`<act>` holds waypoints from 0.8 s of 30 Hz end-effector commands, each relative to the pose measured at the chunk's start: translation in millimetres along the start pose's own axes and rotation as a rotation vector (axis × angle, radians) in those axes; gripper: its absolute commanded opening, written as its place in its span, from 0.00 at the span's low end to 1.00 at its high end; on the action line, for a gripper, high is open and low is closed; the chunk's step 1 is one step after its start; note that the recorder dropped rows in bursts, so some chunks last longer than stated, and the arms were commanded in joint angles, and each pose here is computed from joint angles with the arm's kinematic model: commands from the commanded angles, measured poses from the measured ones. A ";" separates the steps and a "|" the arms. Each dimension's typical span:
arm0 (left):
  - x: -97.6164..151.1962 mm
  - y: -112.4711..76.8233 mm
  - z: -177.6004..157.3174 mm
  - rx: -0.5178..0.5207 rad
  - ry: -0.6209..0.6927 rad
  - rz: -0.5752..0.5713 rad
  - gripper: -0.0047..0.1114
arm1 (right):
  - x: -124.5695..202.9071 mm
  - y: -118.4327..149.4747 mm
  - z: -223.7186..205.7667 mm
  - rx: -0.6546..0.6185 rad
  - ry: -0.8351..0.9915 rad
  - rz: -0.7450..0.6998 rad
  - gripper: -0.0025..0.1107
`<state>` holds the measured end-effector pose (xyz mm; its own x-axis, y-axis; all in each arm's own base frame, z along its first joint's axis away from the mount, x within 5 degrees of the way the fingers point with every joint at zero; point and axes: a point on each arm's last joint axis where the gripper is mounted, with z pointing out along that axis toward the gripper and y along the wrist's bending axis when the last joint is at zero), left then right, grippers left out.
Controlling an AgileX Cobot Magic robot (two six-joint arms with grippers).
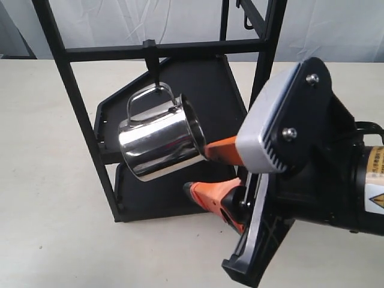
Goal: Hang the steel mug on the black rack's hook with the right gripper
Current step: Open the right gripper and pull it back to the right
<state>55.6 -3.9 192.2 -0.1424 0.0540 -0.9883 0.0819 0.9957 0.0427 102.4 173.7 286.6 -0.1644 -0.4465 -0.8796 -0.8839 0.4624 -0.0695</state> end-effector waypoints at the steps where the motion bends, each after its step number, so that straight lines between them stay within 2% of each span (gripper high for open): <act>1: 0.0 -0.4 -0.2 0.007 -0.003 0.004 0.05 | -1.3 -1.8 -10.8 0.015 -0.020 0.000 0.34; 5: 0.0 -0.4 -0.2 0.007 -0.003 0.004 0.05 | -5.8 -4.6 -29.4 0.043 0.018 0.024 0.03; 7: 0.0 -0.4 -0.2 0.007 -0.003 0.004 0.05 | -9.6 -10.2 -41.5 0.102 0.061 0.071 0.01; 9: 0.0 -0.4 -0.2 0.007 -0.003 0.004 0.05 | -13.1 -20.2 -53.5 0.212 0.101 0.118 0.01; 11: 0.0 -0.4 -0.2 0.007 -0.003 0.004 0.05 | -13.2 -32.9 -65.1 0.369 0.166 0.237 0.01; 14: 0.0 -0.4 -0.2 0.007 -0.003 0.004 0.05 | -4.8 -51.9 -84.4 0.679 0.248 0.489 0.01; 16: 0.0 -0.4 -0.2 0.007 -0.003 0.004 0.05 | 2.2 -57.1 -91.7 0.799 0.301 0.534 0.01; 19: 0.0 -0.4 -0.2 0.007 -0.003 0.004 0.05 | 4.4 -55.2 -84.2 0.750 0.275 0.502 0.01; 24: 0.0 -0.4 -0.2 0.007 -0.003 0.004 0.05 | 8.5 -49.6 -60.4 0.613 0.178 0.337 0.01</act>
<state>55.6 -3.9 192.2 -0.1424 0.0540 -0.9883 0.0819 0.9957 0.0427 115.3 92.8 318.5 -0.5671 -0.2468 -0.7858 -0.3027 0.9497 -0.0798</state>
